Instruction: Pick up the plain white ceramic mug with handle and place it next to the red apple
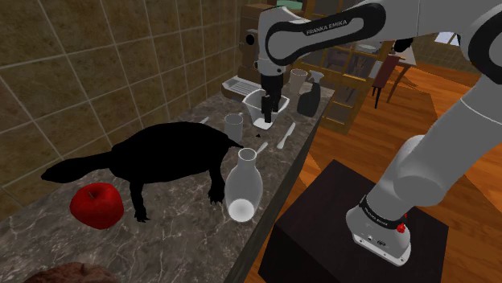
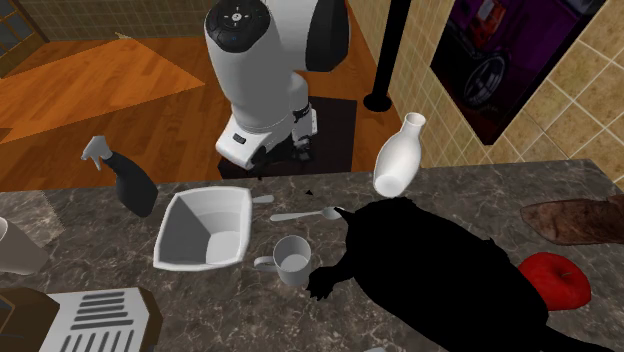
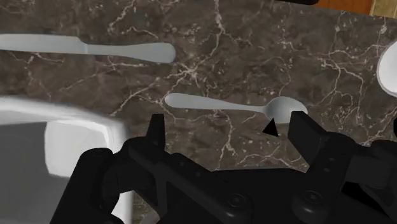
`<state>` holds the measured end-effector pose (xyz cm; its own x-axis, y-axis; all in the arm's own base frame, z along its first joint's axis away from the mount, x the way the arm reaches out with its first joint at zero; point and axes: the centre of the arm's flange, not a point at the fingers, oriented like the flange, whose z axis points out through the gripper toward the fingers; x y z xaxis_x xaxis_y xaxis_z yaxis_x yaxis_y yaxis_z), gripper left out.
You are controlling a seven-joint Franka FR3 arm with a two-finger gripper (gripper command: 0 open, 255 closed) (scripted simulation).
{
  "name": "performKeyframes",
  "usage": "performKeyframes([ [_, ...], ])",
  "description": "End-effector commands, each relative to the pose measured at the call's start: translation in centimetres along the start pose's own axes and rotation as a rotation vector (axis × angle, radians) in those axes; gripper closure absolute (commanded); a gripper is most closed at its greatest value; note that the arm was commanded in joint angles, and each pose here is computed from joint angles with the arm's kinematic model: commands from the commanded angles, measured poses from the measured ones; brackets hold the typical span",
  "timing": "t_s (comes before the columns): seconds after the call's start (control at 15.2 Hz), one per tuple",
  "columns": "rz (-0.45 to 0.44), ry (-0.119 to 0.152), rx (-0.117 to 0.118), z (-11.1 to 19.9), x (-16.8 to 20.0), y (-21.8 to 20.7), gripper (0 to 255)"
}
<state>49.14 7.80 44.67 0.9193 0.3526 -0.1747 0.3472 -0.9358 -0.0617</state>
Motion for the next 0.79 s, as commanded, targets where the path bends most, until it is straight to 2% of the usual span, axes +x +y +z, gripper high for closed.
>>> performKeyframes([
  [0.0,-0.036,0.001,-0.020,0.5,2.6,-0.5,0],
  [0.73,-0.226,0.003,-0.125,3.6,15.9,-4.9,0],
])
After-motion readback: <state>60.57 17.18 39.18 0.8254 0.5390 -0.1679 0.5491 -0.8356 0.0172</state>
